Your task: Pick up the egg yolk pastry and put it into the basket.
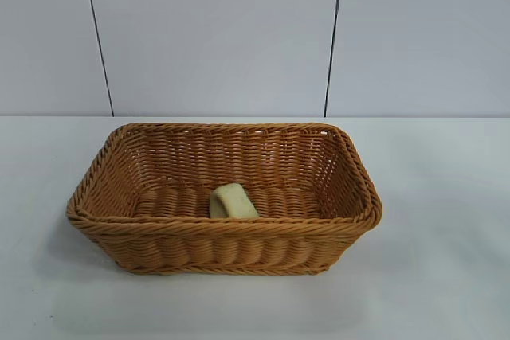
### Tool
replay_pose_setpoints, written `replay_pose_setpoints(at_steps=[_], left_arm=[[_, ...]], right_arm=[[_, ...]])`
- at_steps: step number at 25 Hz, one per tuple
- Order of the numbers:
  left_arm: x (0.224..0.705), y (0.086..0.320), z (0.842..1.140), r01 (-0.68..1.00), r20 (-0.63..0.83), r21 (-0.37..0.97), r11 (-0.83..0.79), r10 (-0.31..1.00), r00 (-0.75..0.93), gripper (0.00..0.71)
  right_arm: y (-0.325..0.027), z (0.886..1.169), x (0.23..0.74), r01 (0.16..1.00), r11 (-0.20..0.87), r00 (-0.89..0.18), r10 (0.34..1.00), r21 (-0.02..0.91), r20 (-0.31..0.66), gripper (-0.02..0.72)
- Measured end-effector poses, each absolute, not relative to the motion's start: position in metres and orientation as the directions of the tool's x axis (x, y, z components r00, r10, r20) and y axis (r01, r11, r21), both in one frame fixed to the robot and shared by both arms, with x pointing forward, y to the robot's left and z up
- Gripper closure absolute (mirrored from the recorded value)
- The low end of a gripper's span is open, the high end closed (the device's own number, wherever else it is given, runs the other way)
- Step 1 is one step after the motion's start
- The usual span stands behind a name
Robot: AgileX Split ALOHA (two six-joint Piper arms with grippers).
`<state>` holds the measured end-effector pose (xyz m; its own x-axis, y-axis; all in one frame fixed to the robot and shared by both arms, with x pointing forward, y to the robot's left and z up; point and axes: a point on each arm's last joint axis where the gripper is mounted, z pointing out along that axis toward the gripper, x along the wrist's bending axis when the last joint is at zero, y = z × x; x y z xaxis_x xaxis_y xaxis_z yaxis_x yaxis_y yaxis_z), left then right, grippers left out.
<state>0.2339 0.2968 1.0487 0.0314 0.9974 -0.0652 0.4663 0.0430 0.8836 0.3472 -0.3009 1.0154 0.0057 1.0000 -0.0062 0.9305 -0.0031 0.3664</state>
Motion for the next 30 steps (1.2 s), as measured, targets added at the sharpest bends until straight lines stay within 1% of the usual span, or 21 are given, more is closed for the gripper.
replay_pose_setpoints(at_steps=[4,7,11,14,18,20,30], left_arm=[[0.234,0.297,1.049,0.466,-0.065,0.884,0.043,0.997,0.031,0.014],[0.234,0.297,1.049,0.466,-0.065,0.884,0.043,0.997,0.031,0.014],[0.234,0.297,1.049,0.466,-0.065,0.884,0.043,0.997,0.031,0.014],[0.234,0.297,1.049,0.466,-0.065,0.884,0.043,0.997,0.031,0.014],[0.234,0.297,1.049,0.466,-0.064,0.884,0.042,0.997,0.031,0.014],[0.234,0.297,1.049,0.466,-0.064,0.884,0.042,0.997,0.031,0.014],[0.234,0.297,1.049,0.466,-0.064,0.884,0.042,0.997,0.031,0.014]], right_arm=[[-0.3,1.035,0.32,0.832,0.001,0.006,1.0,0.554,-0.01,0.071],[-0.3,1.045,0.3,0.747,0.003,0.007,1.0,0.664,-0.012,0.071],[-0.299,1.053,0.275,0.627,0.005,0.01,1.0,0.779,-0.015,0.071],[-0.299,1.055,0.258,0.545,0.007,0.011,1.0,0.839,-0.016,0.071],[-0.299,1.056,0.24,0.447,0.009,0.013,1.0,0.895,-0.017,0.071],[-0.299,1.056,0.236,0.421,0.01,0.013,1.0,0.907,-0.017,0.071],[-0.298,1.055,0.235,0.415,0.01,0.013,1.0,0.91,-0.017,0.071]])
